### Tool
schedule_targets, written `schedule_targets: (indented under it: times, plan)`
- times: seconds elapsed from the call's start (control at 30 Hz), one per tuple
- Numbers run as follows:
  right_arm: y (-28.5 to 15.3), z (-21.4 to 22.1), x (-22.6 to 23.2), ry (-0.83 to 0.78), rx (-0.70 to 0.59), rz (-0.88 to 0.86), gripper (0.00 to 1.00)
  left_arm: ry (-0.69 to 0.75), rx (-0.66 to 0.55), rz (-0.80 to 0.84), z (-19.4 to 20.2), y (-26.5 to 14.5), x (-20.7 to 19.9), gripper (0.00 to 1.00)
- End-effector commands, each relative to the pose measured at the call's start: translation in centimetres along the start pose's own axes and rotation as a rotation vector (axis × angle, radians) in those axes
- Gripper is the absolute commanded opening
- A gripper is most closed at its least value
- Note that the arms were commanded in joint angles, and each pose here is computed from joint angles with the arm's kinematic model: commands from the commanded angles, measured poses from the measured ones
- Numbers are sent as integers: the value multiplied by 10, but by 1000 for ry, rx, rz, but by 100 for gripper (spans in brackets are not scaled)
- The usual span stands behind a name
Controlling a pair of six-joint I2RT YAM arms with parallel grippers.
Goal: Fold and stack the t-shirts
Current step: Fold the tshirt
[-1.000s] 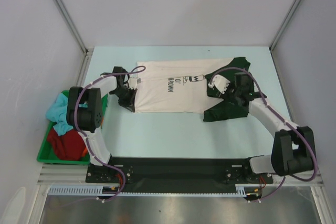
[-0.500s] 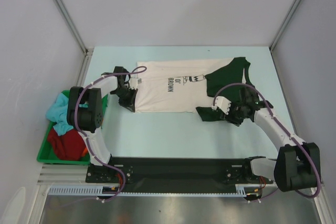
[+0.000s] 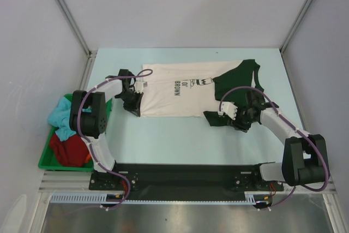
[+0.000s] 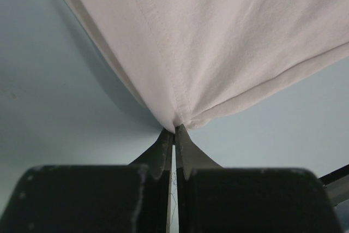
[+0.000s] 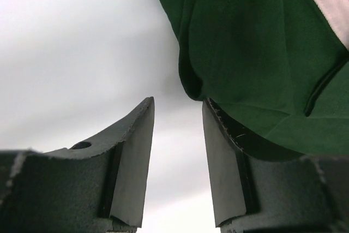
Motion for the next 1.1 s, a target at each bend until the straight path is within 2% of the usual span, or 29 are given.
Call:
schedule_targets:
  times: [0.0, 0.47, 0.57, 0.6, 0.7, 1.07]
  plan:
    - [-4, -11, -16, -31, -30, 49, 46, 48, 60, -1, 11, 28, -1, 2]
    - [1, -12, -28, -43, -30, 89, 45, 46, 71, 0, 8, 31, 0, 2]
    - [4, -12, -30, -33, -21, 85, 36, 49, 72, -2, 8, 31, 0, 2]
    - [4, -12, -32, -25, -22, 89, 25, 49, 73, 0, 9, 32, 0, 2]
    - [-3, -16, -37, -14, -32, 121, 2, 52, 72, 0, 9, 31, 0, 2]
    - [-74, -46, -51, 27, -109, 325, 0, 159, -2, -47, -1, -2, -6, 0]
Point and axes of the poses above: each gripper's point midway between its finger pads, its own y axis out along the fingers, its own x axis along the line the jaws close on, z = x × y, the point moved 6 cm from there along -y, back along the fingers, and after that the axes turned 6 degrees about y, right-handed, at the moved point
